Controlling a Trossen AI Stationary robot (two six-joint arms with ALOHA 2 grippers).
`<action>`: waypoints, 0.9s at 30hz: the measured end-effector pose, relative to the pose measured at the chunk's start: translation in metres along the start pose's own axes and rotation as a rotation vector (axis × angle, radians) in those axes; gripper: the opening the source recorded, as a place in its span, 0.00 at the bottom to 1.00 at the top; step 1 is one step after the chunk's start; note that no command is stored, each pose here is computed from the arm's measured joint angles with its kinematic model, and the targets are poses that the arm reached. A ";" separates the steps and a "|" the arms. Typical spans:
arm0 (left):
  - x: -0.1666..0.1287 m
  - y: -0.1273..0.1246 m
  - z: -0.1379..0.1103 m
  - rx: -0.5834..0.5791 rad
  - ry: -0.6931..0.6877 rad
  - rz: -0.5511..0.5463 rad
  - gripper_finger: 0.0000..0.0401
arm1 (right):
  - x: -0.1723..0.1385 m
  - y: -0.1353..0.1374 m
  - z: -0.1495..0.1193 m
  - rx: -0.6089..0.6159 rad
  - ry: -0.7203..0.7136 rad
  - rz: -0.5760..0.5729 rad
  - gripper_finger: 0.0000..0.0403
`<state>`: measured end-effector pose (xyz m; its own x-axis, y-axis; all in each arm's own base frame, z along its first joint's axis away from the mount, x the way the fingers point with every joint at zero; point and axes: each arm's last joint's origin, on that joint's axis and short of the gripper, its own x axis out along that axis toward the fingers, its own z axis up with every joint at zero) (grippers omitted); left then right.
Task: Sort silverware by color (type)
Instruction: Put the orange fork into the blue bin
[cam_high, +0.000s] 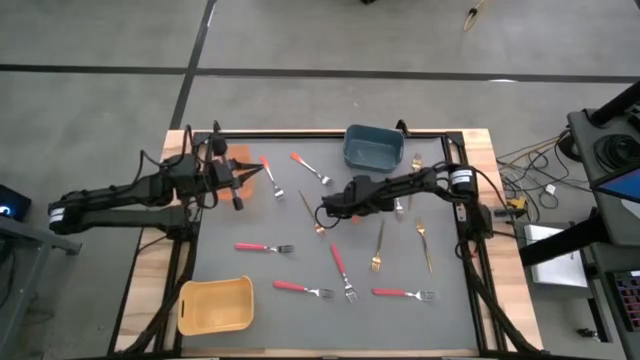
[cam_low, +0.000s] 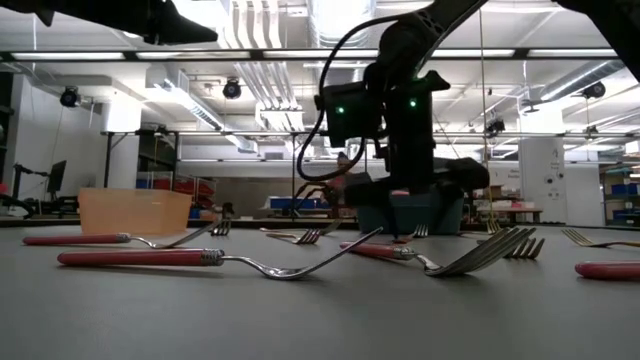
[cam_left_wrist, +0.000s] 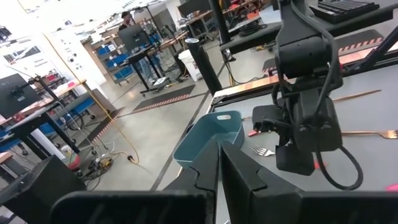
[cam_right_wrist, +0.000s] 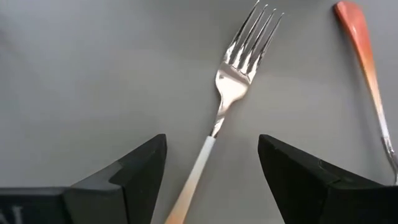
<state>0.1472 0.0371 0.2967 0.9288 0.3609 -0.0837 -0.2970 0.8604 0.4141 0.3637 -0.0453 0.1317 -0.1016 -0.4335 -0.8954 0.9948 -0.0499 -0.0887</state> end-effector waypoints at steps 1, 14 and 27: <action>0.001 0.000 0.000 0.000 0.000 0.000 0.00 | 0.001 0.000 -0.001 0.003 -0.002 0.009 0.61; 0.013 -0.003 -0.003 0.021 0.026 0.012 0.00 | 0.006 0.006 -0.004 -0.003 0.013 0.090 0.28; 0.013 0.003 -0.005 0.022 0.108 0.203 0.00 | -0.002 0.006 -0.002 -0.104 0.101 0.142 0.03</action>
<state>0.1571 0.0459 0.2926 0.8210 0.5634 -0.0921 -0.4697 0.7584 0.4519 0.3697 -0.0429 0.1319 0.0361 -0.3366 -0.9410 0.9949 0.1006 0.0022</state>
